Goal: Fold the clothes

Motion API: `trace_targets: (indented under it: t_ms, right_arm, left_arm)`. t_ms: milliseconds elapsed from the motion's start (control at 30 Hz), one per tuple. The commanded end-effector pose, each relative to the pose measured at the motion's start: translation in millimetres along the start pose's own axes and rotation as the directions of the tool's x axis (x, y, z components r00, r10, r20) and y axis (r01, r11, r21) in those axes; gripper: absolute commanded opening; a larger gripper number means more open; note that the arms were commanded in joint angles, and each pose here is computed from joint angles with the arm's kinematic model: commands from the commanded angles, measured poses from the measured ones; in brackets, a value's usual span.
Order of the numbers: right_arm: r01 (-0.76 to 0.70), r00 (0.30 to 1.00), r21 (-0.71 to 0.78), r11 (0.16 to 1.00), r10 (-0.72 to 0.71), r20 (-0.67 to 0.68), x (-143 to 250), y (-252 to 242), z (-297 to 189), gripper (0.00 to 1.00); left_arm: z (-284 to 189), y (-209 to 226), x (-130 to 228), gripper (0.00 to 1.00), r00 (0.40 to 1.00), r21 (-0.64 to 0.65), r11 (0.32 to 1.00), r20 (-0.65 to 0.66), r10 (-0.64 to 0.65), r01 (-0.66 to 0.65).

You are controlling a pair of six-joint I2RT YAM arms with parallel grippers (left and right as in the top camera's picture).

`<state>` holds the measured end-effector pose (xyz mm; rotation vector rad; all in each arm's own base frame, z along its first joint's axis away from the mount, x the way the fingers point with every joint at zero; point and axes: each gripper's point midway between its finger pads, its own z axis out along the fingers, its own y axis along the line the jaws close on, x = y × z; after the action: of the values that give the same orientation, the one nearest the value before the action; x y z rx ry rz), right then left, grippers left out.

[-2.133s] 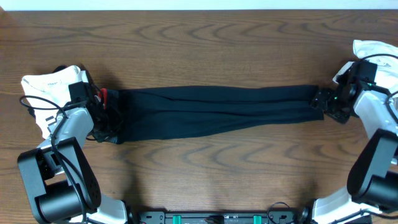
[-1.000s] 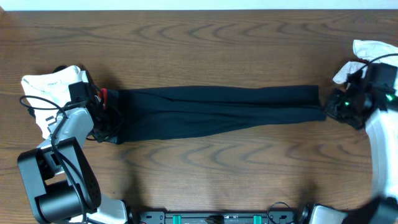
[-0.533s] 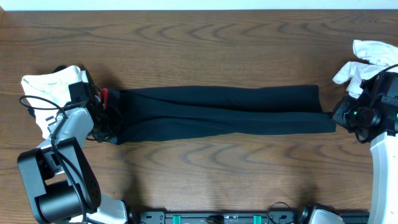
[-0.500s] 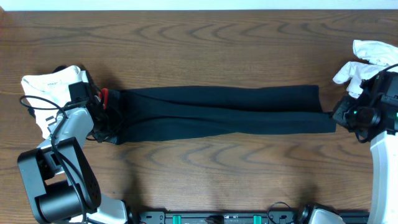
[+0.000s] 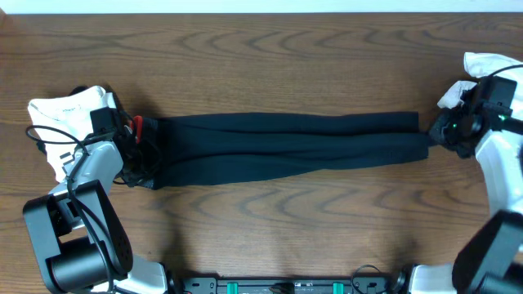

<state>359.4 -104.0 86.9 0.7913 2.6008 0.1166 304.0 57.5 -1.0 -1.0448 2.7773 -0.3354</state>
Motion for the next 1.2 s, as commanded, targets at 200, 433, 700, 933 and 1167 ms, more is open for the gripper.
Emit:
trace_targets:
  t_ms: [200,433,700,933,1167]
  right_arm:
    - [0.010,0.997,-0.200,0.980,0.007,0.083,-35.9,34.6,63.0,0.44]
    - [-0.020,0.997,-0.208,0.978,0.036,0.072,-36.7,29.4,63.8,0.57]
    - [-0.056,0.993,-0.134,0.989,0.042,-0.108,5.6,0.0,58.8,0.56]
    - [-0.056,0.981,-0.139,0.989,0.029,-0.190,23.9,-13.4,53.7,0.60]
    - [-0.037,0.981,-0.169,0.985,0.003,-0.196,25.8,-8.4,53.7,0.61]
  left_arm:
    - [-1.4,7.2,-6.1,0.08,1.000,-0.042,0.999,0.023,0.003,-0.002]
    - [-1.4,7.3,-6.0,0.08,1.000,-0.042,0.999,0.023,0.004,-0.003]
    - [-1.4,7.9,-4.5,0.08,1.000,-0.045,0.999,0.017,0.003,-0.002]
    - [-1.5,7.9,-4.5,0.08,1.000,-0.045,0.999,0.017,0.003,-0.002]
    - [-1.5,8.3,-3.6,0.08,1.000,-0.046,0.999,0.013,0.002,-0.001]
